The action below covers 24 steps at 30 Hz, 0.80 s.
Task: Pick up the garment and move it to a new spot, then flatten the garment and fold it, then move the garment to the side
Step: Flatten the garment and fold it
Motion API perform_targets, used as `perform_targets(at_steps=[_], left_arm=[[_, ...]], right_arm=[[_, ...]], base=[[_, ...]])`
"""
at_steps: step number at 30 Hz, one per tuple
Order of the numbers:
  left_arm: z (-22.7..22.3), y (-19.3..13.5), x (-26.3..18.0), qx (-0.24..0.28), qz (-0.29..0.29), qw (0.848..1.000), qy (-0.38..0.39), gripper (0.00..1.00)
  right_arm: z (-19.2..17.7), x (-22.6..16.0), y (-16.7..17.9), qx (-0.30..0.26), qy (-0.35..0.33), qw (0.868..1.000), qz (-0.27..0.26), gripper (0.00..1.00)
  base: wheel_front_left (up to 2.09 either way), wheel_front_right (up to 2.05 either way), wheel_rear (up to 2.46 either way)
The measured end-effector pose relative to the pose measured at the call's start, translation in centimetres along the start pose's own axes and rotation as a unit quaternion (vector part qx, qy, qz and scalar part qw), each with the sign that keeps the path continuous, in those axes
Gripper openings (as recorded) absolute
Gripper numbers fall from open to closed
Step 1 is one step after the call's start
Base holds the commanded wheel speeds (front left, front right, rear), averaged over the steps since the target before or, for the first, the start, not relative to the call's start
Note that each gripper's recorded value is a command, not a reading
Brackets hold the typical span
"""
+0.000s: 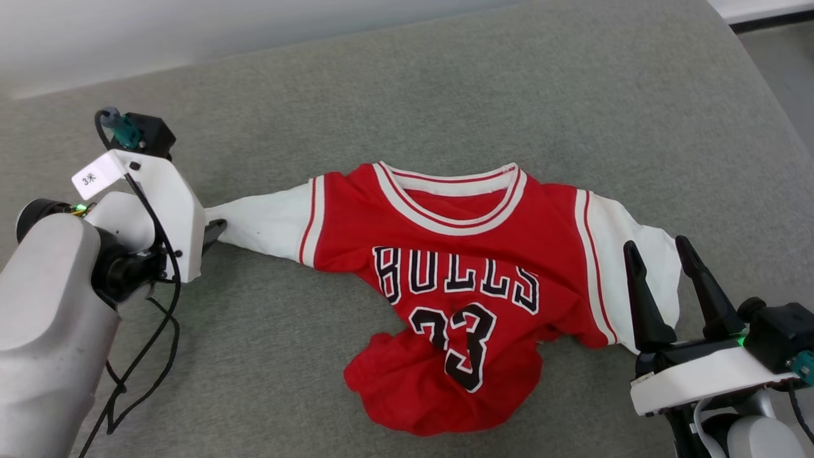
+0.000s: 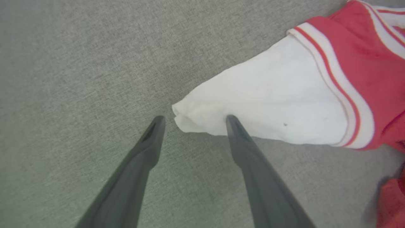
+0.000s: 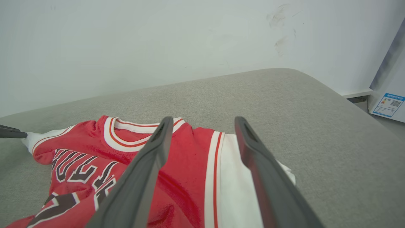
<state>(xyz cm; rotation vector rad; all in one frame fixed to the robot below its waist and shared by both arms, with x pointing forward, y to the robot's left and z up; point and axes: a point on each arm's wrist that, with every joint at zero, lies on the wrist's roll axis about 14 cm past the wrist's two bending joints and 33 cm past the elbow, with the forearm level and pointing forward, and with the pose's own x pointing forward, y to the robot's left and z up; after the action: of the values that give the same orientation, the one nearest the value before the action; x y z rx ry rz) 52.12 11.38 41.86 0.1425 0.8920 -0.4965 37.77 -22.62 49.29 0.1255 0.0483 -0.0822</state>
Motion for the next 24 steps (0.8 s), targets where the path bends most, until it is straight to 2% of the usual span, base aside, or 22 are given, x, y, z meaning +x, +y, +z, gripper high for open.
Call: perform_targets(at_steps=[10, 11, 12, 13, 14, 19, 20, 21, 24], left_arm=[[-3.7, -0.4, 4.2, -0.016, -0.03, 0.99, 0.134, 1.0], [-3.9, -0.5, 4.4, -0.021, -0.034, 0.989, 0.142, 0.84], [-4.0, -0.6, 4.5, -0.025, -0.038, 0.988, 0.147, 0.41], [-4.1, -0.7, 4.6, -0.026, -0.039, 0.988, 0.149, 0.08], [-4.1, -0.8, 4.7, -0.031, -0.042, 0.988, 0.148, 0.0], [-3.9, -1.3, 4.9, -0.03, -0.043, 0.993, 0.102, 0.0], [-3.7, -1.2, 4.8, -0.027, -0.038, 0.995, 0.085, 0.0], [-3.1, -0.8, 4.2, -0.019, -0.022, 0.999, 0.029, 0.0], [-2.4, -0.4, 3.0, -0.023, -0.004, 0.999, -0.026, 0.0]], right_arm=[[-1.9, -0.2, -2.4, 0.01, 0.019, 0.999, -0.039, 1.0], [-2.0, -0.2, -2.5, 0.01, 0.02, 0.999, -0.041, 1.0], [-2.1, -0.3, -2.6, 0.011, 0.021, 0.999, -0.042, 1.0], [-2.2, -0.3, -2.6, 0.012, 0.021, 0.999, -0.043, 1.0], [-2.3, -0.3, -2.7, 0.013, 0.022, 0.999, -0.045, 1.0], [-2.4, 0.0, -3.0, 0.021, 0.023, 0.998, -0.048, 1.0], [-2.3, 0.0, -3.0, 0.022, 0.022, 0.998, -0.049, 1.0], [-2.2, 0.0, -3.2, 0.028, 0.024, 0.998, -0.051, 1.0], [-2.0, 0.0, -3.7, 0.033, 0.024, 0.998, -0.057, 1.0]], base=[[0.0, 0.0, 0.0], [0.0, 0.0, 0.0], [0.0, 0.0, 0.0], [0.0, 0.0, 0.0], [0.0, 0.0, 0.0], [0.0, 0.0, 0.0], [0.0, 0.0, 0.0], [0.0, 0.0, 0.0], [0.0, 0.0, 0.0]])
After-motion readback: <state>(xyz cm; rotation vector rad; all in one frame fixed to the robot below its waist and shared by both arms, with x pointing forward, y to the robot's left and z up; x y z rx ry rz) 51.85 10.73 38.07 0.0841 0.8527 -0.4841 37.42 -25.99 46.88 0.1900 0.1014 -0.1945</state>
